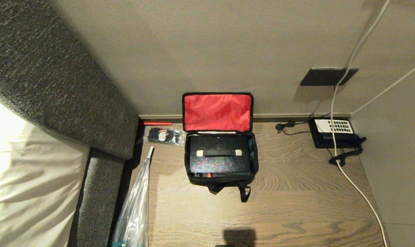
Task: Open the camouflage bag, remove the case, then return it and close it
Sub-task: Grip the handle
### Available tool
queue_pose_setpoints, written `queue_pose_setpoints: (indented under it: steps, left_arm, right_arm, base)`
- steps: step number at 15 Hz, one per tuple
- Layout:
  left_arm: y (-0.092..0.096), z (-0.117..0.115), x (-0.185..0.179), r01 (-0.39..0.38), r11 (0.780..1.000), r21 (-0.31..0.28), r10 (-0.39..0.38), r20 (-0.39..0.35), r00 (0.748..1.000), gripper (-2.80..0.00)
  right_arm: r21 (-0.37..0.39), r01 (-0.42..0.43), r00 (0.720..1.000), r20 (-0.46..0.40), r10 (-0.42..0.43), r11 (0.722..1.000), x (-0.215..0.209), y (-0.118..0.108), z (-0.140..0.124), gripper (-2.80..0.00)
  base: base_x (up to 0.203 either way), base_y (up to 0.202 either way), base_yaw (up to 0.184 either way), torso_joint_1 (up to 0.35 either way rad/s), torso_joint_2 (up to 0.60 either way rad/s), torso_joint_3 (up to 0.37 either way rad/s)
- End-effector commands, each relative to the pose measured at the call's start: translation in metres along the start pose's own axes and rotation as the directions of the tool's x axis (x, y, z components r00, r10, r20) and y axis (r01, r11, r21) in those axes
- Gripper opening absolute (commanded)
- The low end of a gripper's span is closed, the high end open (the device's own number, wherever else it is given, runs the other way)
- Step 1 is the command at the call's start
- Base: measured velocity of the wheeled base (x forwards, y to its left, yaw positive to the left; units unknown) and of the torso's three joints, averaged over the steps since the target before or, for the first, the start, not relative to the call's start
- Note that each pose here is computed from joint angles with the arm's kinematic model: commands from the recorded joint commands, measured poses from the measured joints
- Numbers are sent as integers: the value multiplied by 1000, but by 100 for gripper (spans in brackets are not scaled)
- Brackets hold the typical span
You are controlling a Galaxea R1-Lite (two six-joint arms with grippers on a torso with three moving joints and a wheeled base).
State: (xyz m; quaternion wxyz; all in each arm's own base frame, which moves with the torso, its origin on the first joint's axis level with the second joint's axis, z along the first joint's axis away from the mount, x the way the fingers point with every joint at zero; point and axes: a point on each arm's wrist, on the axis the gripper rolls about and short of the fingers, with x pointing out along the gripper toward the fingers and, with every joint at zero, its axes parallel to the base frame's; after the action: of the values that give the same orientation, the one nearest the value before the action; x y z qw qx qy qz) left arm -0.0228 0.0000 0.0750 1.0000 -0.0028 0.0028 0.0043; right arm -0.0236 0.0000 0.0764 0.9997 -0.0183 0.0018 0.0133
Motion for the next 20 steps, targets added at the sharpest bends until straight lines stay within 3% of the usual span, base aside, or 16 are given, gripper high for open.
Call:
queue_pose_setpoints:
  steps: [1, 2, 4, 6, 7, 8, 10, 12, 14, 15, 18, 20]
  left_arm:
    - [0, -1, 0, 1, 1000, -1, -1, -1, 1000, -280]
    - [0, -1, 0, -1, 1000, -1, 1, -1, 1000, -280]
    - [0, 0, 0, -2, 1000, 1, 2, 1, 1000, -280]
    - [0, -1, 0, -2, 1000, -1, 2, 0, 1000, -280]
    - [0, 0, 0, -1, 1000, -1, 1, 1, 1000, -280]
    - [0, -1, 0, -1, 1000, -1, 1, 0, 1000, -280]
    - [0, -1, 0, -2, 1000, -1, 2, -1, 1000, -280]
    - [0, -1, 0, -2, 1000, -2, 2, 0, 1000, -280]
    - [0, -1, 0, -1, 1000, -1, 1, 1, 1000, -280]
    - [0, 0, 0, -1, 1000, -1, 1, 2, 1000, -280]
    - [0, 0, 0, -1, 1000, -1, 1, 2, 1000, -280]
    - [0, 0, 0, -1, 1000, -1, 1, 2, 1000, -280]
  right_arm:
    - [-59, -8, 1000, -3, 8, 998, 0, 0, 0, -280]
    - [-52, -3, 1000, -9, 3, 999, 0, 0, 0, -280]
    - [0, 3, 997, 74, -3, 1000, -4, -1, 15, -280]
    - [28, -12, 989, 146, 8, 1000, -26, -1, 55, -280]
    - [43, -32, 990, 137, 26, 999, -45, -2, 75, -280]
    - [69, -63, 998, 31, 61, 996, -65, -1, 81, -280]
    - [139, -116, 976, -168, 139, 984, -92, 1, 76, -280]
    - [211, -190, 932, -269, 244, 959, -90, 4, 75, -280]
    - [272, -180, 883, -380, 277, 945, -68, 3, 101, -280]
    - [303, -162, 841, -455, 292, 939, -44, 2, 118, -280]
    - [372, -77, 676, -663, 323, 925, 86, 0, 151, -280]
    - [394, -36, 611, -718, 332, 918, 180, 1, 136, -280]
  base:
    - [0, 0, 0, 0, 0, 0]
    - [0, 0, 0, 0, 0, 0]
    - [0, 0, 0, 0, 0, 0]
    - [0, 0, 0, 0, 0, 0]
    - [0, 0, 0, 0, 0, 0]
    - [0, 0, 0, 0, 0, 0]
    - [0, 0, 0, 0, 0, 0]
    - [0, 0, 0, 0, 0, 0]
    - [0, 0, 0, 0, 0, 0]
    - [0, 0, 0, 0, 0, 0]
    - [0, 0, 0, 0, 0, 0]
    - [0, 0, 0, 0, 0, 0]
